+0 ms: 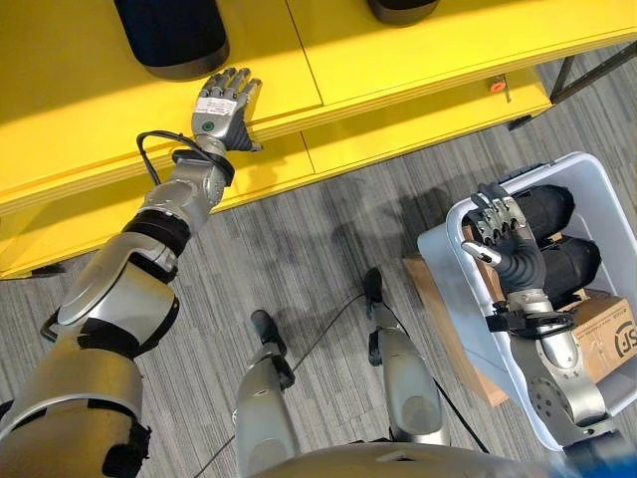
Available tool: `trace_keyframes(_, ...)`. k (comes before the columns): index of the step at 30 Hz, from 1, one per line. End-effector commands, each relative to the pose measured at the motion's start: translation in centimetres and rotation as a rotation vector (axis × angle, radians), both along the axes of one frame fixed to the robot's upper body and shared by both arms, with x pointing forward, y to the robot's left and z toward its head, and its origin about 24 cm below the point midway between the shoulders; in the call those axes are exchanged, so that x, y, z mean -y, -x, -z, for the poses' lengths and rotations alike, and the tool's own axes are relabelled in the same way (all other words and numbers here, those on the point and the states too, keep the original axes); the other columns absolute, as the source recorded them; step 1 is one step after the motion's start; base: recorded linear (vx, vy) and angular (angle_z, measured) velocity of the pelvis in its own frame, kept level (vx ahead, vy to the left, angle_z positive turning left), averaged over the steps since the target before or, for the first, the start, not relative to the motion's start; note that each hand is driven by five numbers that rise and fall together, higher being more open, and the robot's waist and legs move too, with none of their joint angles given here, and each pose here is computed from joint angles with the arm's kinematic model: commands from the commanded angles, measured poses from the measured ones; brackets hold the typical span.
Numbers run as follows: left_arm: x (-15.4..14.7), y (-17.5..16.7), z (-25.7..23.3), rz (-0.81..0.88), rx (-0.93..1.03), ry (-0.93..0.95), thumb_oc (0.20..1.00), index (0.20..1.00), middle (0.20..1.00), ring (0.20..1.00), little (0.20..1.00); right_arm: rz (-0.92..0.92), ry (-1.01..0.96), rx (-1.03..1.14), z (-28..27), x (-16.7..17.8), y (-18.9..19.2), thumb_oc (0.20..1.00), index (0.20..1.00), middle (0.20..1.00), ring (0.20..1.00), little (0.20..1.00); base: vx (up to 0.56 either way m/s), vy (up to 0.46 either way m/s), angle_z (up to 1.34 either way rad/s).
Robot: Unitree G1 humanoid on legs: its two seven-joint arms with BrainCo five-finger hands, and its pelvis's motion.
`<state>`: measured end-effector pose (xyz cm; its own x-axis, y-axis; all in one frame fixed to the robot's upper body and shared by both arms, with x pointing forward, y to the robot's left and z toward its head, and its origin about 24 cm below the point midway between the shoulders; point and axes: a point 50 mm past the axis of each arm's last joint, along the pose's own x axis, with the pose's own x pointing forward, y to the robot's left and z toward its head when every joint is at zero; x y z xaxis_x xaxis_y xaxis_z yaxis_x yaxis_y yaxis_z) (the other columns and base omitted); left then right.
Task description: Move parts from the plastic box to the shelf.
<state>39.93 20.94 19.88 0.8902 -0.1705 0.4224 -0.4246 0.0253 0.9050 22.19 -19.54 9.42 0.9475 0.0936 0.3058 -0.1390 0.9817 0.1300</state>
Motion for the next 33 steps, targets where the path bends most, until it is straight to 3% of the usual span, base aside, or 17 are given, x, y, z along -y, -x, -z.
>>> trace_keyframes(1,1.0,0.5,-1.5,0.090,0.059,0.001,1.000,1.000,1.000,1.000,1.000,0.008,0.026,0.124,-2.5,1.2,0.6,1.000,1.000,1.000,1.000,1.000,0.00,0.000,0.00)
trace_keyframes(4,3.2,1.6,-0.4,0.230,0.034,0.009,1.000,1.000,1.000,1.000,1.000,0.030,0.023,0.127,-2.5,1.5,0.6,1.000,1.000,1.000,1.000,1.000,0.00,0.000,0.00)
trace_keyframes(5,5.0,3.0,1.2,0.357,-0.014,0.048,1.000,1.000,1.000,1.000,1.000,0.046,0.020,0.135,-2.6,1.7,0.6,1.000,1.000,1.000,1.000,1.000,0.00,0.000,0.00)
trace_keyframes(8,7.1,5.6,4.1,0.511,-0.112,0.151,1.000,1.000,1.000,1.000,1.000,0.071,0.023,0.138,-2.6,1.9,0.6,1.000,1.000,1.000,1.000,1.000,0.00,0.000,0.02)
trace_keyframes(14,6.4,8.4,6.0,0.565,-0.183,0.335,1.000,1.000,1.000,1.000,1.000,0.084,0.016,0.141,-2.6,1.8,0.6,1.000,1.000,1.000,1.000,1.000,-0.02,-0.002,0.02)
trace_keyframes(17,4.8,10.6,7.0,0.573,-0.217,0.546,1.000,1.000,1.000,1.000,1.000,0.101,0.011,0.145,-2.6,2.0,0.6,1.000,1.000,1.000,1.000,1.000,-0.05,-0.013,0.08)
trace_keyframes(18,4.2,11.6,7.6,0.576,-0.240,0.733,1.000,1.000,1.000,1.000,1.000,0.105,0.001,0.143,-2.6,2.0,0.6,1.000,1.000,1.000,1.000,1.000,0.01,-0.010,0.09)
trace_keyframes(20,4.1,11.6,7.6,0.574,-0.242,0.735,1.000,1.000,1.000,1.000,1.000,0.103,0.001,0.142,-2.6,1.9,0.6,1.000,1.000,1.000,1.000,1.000,0.01,0.002,0.08)
trace_keyframes(21,3.2,12.9,8.4,0.578,-0.277,0.919,1.000,1.000,1.000,1.000,1.000,0.114,-0.003,0.135,-2.4,2.0,0.7,1.000,1.000,1.000,1.000,1.000,0.02,0.010,0.14)
trace_keyframes(24,1.9,14.4,9.7,0.571,-0.344,1.164,1.000,1.000,1.000,1.000,1.000,0.118,-0.003,0.103,-1.8,1.9,0.5,1.000,1.000,1.000,1.000,1.000,0.04,0.051,0.26)
trace_keyframes(33,0.9,16.1,10.7,0.569,-0.407,1.299,1.000,1.000,1.000,1.000,1.000,0.108,-0.017,-0.005,0.1,2.0,0.8,1.000,1.000,1.000,1.000,1.000,0.02,0.107,0.20)
